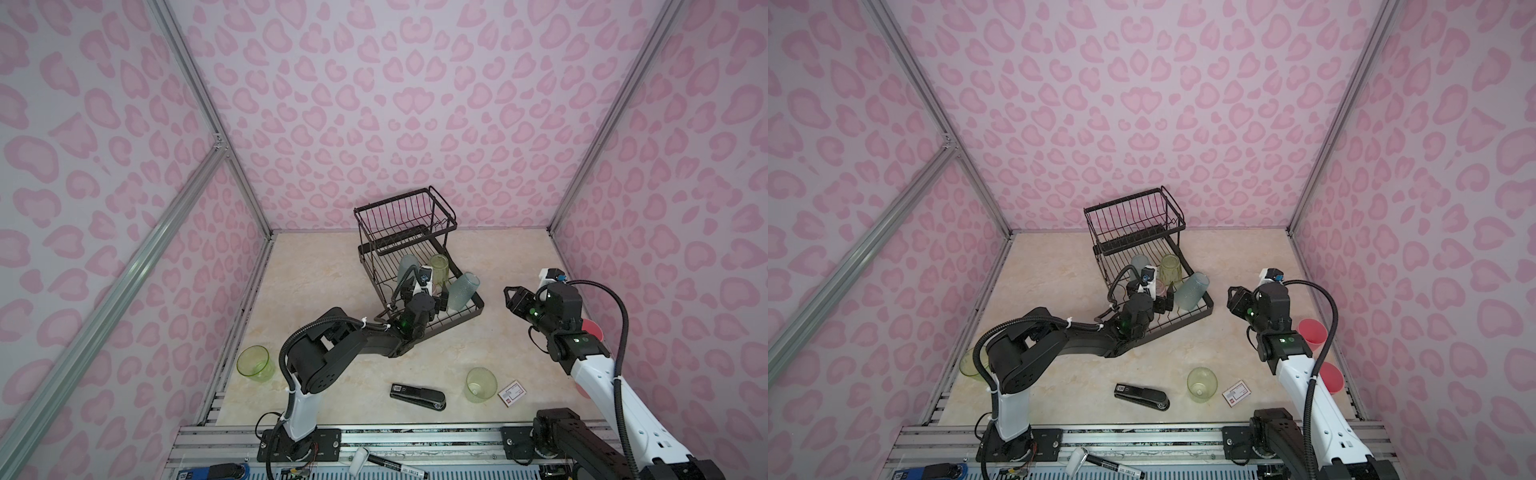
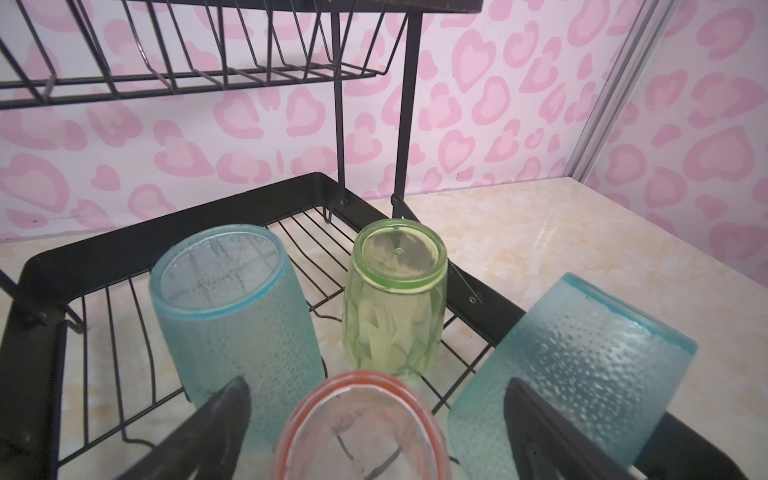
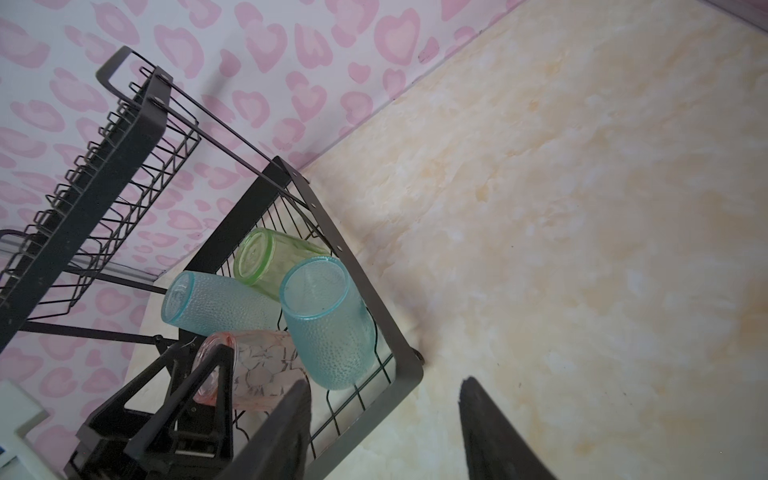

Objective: Load cups into a dish rack
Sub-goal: Place the cup upside down at the dish rack, then rotate the cup at the dish rack, then pick up the cup from the middle-right of the table.

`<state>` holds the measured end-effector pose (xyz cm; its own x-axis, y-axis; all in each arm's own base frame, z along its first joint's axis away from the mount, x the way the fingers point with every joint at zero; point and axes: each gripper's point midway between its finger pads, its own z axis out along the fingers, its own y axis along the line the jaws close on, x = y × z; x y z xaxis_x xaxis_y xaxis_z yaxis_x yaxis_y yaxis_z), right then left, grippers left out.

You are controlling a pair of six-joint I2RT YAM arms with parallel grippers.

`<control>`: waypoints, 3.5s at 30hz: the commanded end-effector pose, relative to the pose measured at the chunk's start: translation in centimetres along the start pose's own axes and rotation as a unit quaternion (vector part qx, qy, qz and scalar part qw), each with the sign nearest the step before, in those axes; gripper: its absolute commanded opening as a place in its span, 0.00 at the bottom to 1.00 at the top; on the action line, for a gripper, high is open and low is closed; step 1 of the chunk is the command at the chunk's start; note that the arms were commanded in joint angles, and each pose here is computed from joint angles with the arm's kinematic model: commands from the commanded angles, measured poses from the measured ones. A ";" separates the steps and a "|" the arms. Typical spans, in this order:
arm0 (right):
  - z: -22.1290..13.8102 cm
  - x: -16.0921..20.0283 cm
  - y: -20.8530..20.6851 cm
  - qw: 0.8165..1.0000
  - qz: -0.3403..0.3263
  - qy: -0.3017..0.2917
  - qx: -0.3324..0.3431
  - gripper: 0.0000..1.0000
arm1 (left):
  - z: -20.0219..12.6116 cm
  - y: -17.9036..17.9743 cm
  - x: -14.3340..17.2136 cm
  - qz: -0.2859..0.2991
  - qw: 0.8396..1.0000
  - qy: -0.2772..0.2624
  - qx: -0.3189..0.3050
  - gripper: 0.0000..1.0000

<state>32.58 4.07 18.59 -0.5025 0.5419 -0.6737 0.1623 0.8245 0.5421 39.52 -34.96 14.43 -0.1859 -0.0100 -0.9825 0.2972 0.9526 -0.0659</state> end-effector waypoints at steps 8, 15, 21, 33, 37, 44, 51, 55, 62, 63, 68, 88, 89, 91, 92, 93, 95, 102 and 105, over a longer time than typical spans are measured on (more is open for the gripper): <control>1.8 1.0 2.8 0.996 -0.077 0.039 0.010 0.57 | -1.9 0.1 -2.5 -0.021 0.999 -0.013 0.022 0.95; 4.9 3.5 5.5 0.985 -0.138 0.102 -0.005 0.68 | -3.2 0.3 -3.4 -0.030 0.999 -0.009 0.037 0.95; 7.4 4.1 5.8 0.981 -0.153 0.120 -0.007 0.75 | -4.1 0.4 -3.7 -0.033 0.998 0.004 0.048 0.95; 11.4 5.3 6.8 0.970 -0.182 0.161 -0.028 0.79 | -5.1 0.5 -2.8 -0.039 0.997 0.037 0.059 0.94; 11.7 5.4 7.0 0.967 -0.195 0.161 -0.030 0.78 | -5.0 0.5 -2.2 -0.041 0.996 0.049 0.059 0.94; 11.3 6.0 8.4 0.957 -0.248 0.151 -0.024 0.73 | -4.9 0.5 -1.3 -0.039 0.996 0.058 0.057 0.93; 11.7 7.2 8.6 0.936 -0.317 0.148 0.029 0.67 | -4.9 0.6 -0.9 -0.040 0.996 0.064 0.055 0.93; 11.8 7.1 8.1 0.931 -0.332 0.138 0.054 0.65 | -4.9 0.8 -0.8 -0.039 0.996 0.065 0.054 0.92; 11.7 6.3 7.9 0.922 -0.359 0.121 0.081 0.57 | -5.0 1.0 -0.7 -0.041 0.996 0.066 0.053 0.92; 11.6 6.2 7.8 0.920 -0.363 0.120 0.085 0.55 | -5.0 1.0 -0.7 -0.040 0.996 0.066 0.053 0.92; 11.5 6.3 7.2 0.917 -0.369 0.120 0.096 0.56 | -5.0 0.9 -0.6 -0.041 0.995 0.068 0.055 0.92; 8.0 4.1 10.5 0.942 -0.320 0.094 0.037 0.86 | -5.3 0.7 -1.1 -0.041 0.995 0.068 0.063 0.93; 7.6 3.8 10.7 0.944 -0.316 0.089 0.033 0.86 | -5.3 0.7 -1.0 -0.041 0.995 0.069 0.063 0.93; 6.5 3.0 11.0 0.949 -0.306 0.076 0.028 0.86 | -5.4 0.6 -1.2 -0.042 0.995 0.068 0.067 0.93; 5.8 2.5 11.1 0.951 -0.299 0.065 0.028 0.86 | -5.4 0.5 -1.2 -0.042 0.994 0.069 0.069 0.93; 5.1 1.9 10.9 0.955 -0.291 0.053 0.032 0.85 | -5.4 0.4 -1.2 -0.042 0.994 0.069 0.070 0.93; 3.6 0.6 10.1 0.961 -0.272 0.031 0.045 0.83 | -5.5 0.3 -1.3 -0.038 0.994 0.069 0.074 0.93; -1.0 -3.5 2.9 0.977 -0.172 0.005 0.128 0.73 | -6.1 -1.0 -2.0 -0.011 0.993 0.061 0.099 0.93; -2.0 -3.8 0.0 0.981 -0.124 0.021 0.146 0.69 | -6.4 -1.7 -2.3 -0.001 0.992 0.056 0.116 0.93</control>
<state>34.44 2.97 24.22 -0.5289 0.2449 -0.8126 0.2046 0.9660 0.1580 33.73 -34.04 16.53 -0.3234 0.0282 -0.9458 0.4612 0.8775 -0.1315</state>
